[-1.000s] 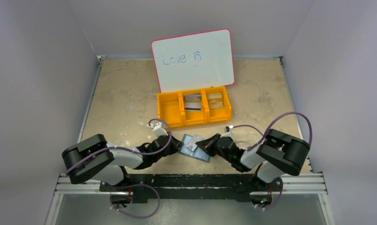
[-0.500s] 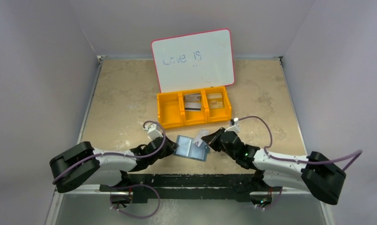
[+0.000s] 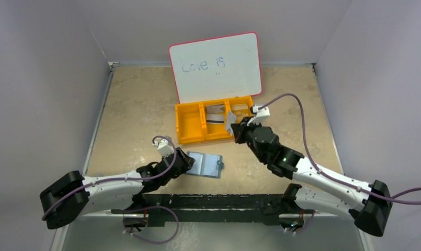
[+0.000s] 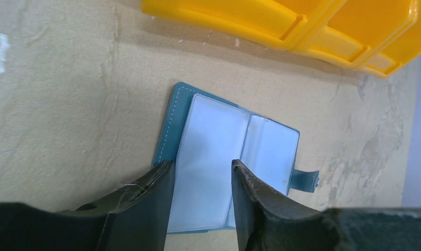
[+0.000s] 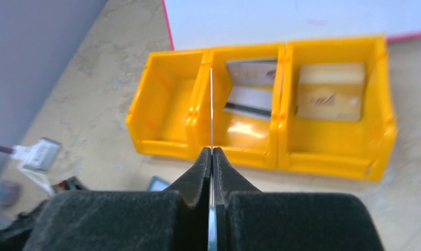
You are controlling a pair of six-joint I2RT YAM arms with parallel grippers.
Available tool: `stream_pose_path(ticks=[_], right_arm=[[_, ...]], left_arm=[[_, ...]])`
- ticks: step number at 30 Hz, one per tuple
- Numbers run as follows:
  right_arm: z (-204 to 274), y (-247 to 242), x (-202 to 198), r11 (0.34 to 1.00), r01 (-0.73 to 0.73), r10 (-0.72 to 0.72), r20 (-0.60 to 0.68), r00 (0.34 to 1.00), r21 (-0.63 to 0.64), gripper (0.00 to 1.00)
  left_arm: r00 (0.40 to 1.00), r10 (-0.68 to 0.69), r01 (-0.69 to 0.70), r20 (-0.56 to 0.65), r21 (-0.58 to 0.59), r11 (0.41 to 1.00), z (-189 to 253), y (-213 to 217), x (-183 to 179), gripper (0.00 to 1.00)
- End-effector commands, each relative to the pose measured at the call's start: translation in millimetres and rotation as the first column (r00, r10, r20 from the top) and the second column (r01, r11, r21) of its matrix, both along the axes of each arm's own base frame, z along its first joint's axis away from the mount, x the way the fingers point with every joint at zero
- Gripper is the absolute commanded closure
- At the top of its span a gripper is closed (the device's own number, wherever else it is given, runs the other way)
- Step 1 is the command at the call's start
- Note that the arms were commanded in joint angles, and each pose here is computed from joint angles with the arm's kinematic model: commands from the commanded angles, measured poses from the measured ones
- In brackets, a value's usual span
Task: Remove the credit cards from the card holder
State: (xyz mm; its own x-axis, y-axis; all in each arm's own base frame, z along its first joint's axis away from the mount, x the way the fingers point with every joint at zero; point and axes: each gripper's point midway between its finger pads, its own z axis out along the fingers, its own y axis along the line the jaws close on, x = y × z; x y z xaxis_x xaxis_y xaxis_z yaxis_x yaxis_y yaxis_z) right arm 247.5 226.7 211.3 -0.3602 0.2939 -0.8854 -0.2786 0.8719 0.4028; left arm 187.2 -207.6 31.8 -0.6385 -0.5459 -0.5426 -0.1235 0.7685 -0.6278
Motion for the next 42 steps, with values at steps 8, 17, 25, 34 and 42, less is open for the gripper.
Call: stream_pose_path(ticks=[8, 17, 25, 34, 42], right_arm=[[54, 10, 62, 0.832, -0.167, 0.311, 0.196, 0.930, -0.529, 1.00], [69, 31, 82, 0.693, -0.340, 0.529, 0.128, 0.839, -0.636, 1.00], [17, 43, 95, 0.432, -0.530, 0.670, -0.133, 0.730, -0.730, 1.00], [-7, 48, 121, 0.284, -0.539, 0.714, -0.200, 0.671, -0.793, 1.00], [-52, 41, 130, 0.082, -0.618, 0.709, -0.390, 0.588, -0.782, 1.00]], left_arm=[[0.998, 0.040, -0.047, 0.047, 0.153, 0.987, 18, 31, 4, 0.49], [0.995, 0.059, -0.072, 0.082, 0.158, 0.985, 34, 41, 5, 0.46], [0.993, 0.041, -0.065, 0.107, 0.233, 0.970, 51, 49, 7, 0.46], [0.989, 0.054, -0.090, 0.136, 0.276, 0.957, 64, 60, 10, 0.44], [0.986, 0.064, -0.107, 0.156, 0.287, 0.952, 73, 67, 10, 0.44]])
